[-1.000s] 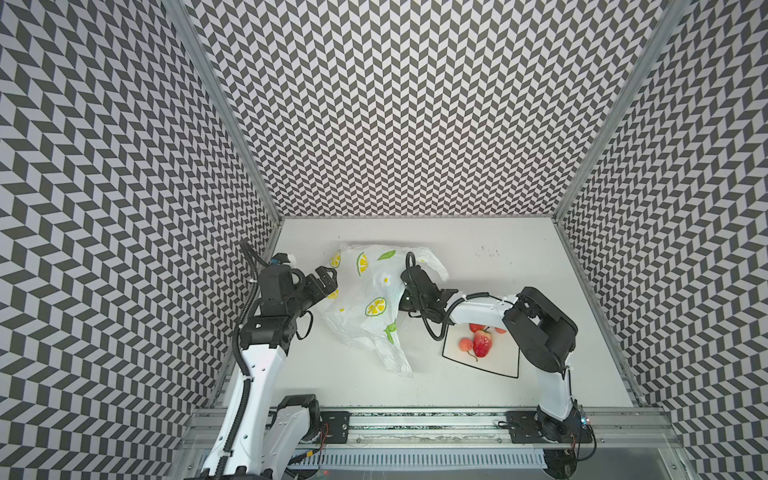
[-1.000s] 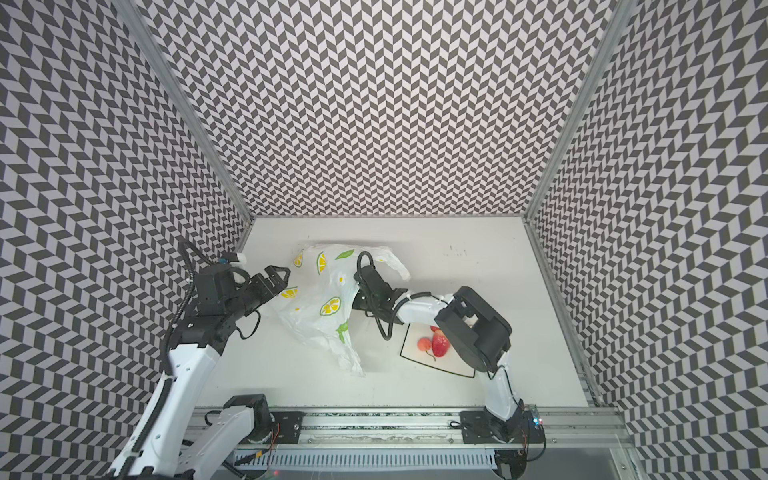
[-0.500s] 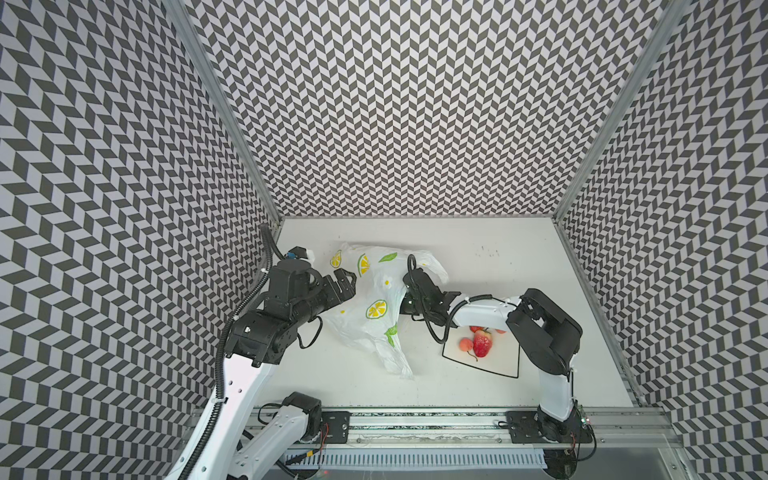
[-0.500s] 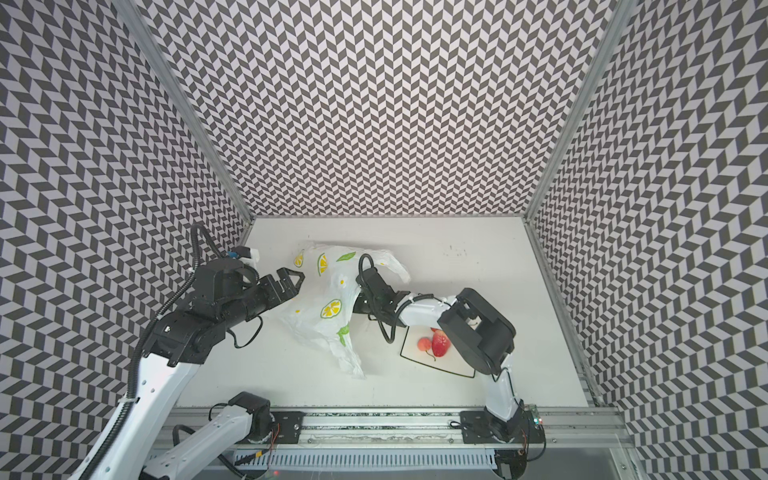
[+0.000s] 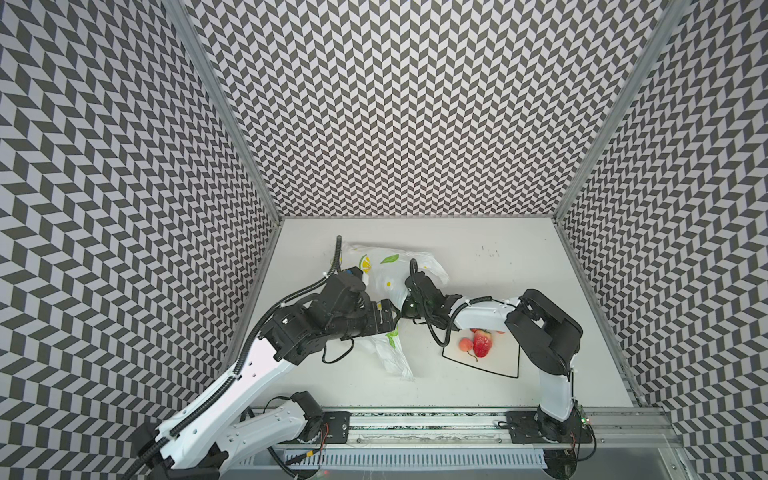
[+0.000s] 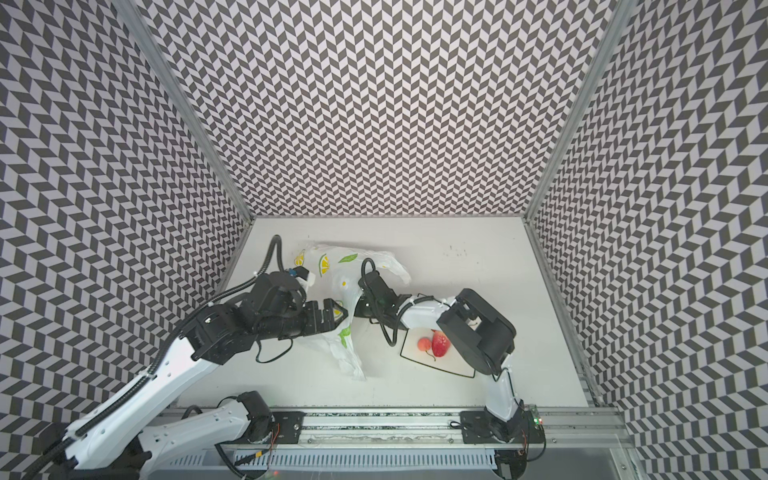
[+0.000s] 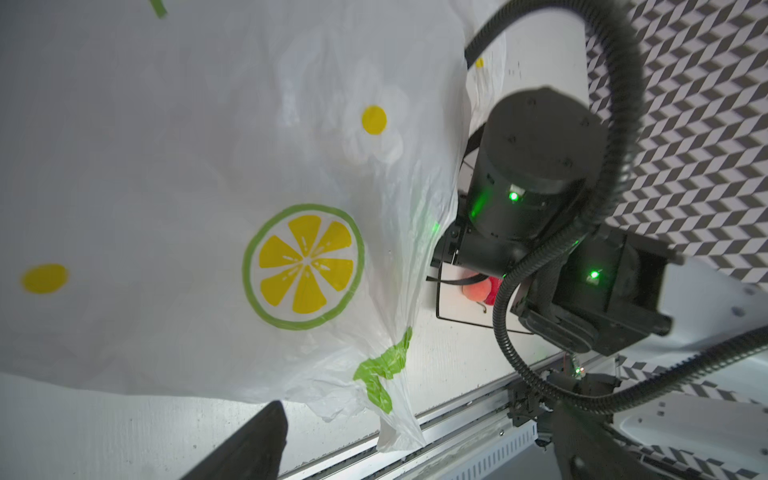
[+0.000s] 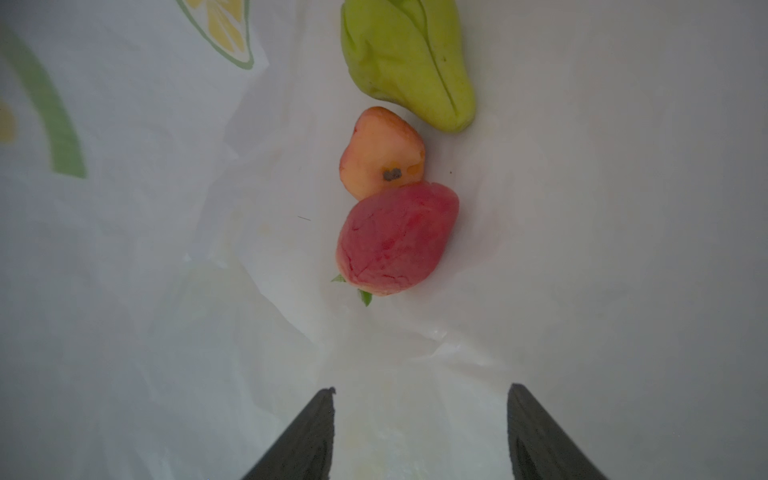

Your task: Take the fake fruits out of the plastic bag

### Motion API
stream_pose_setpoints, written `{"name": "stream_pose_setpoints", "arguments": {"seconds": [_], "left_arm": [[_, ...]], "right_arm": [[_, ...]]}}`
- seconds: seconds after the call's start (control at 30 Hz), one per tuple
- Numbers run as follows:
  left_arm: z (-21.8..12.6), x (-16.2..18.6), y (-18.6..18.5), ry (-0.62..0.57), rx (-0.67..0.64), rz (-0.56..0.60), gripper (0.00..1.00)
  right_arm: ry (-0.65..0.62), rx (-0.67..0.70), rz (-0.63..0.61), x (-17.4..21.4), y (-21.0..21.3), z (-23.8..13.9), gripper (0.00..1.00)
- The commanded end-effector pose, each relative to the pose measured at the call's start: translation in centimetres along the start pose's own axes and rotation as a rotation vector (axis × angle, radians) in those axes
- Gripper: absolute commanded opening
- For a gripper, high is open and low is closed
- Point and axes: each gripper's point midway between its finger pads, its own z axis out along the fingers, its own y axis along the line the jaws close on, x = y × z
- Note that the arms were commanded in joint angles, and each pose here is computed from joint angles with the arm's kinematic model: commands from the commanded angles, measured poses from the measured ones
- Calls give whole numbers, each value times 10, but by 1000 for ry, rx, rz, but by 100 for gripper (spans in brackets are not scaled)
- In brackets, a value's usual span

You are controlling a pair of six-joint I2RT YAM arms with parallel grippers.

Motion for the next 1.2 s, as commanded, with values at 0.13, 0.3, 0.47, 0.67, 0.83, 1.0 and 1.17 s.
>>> {"name": "stream_pose_setpoints", "arguments": {"seconds": [0.13, 0.3, 0.47, 0.67, 0.83, 1.0, 1.17], "left_arm": [[13, 6, 23, -32, -207, 84, 99], [16, 13, 33, -27, -227, 96, 95], [24, 16, 43, -45, -240, 99, 85], [29, 14, 58, -67, -314, 93, 73], [26, 12, 67, -93, -357, 78, 46], [16, 13, 73, -109, -367, 66, 15], [1, 17, 85, -120, -384, 53, 0]], "right_arm": [[-14, -258, -1, -7, 77, -19, 62], [-2, -322, 28, -5, 96, -23, 61], [21, -376, 49, -1, 112, -24, 60], [31, -405, 61, 1, 123, -23, 59], [25, -396, 69, -1, 123, -23, 59], [5, -348, 56, -4, 117, -21, 59], [-44, -238, 44, -11, 96, -13, 61]]}}
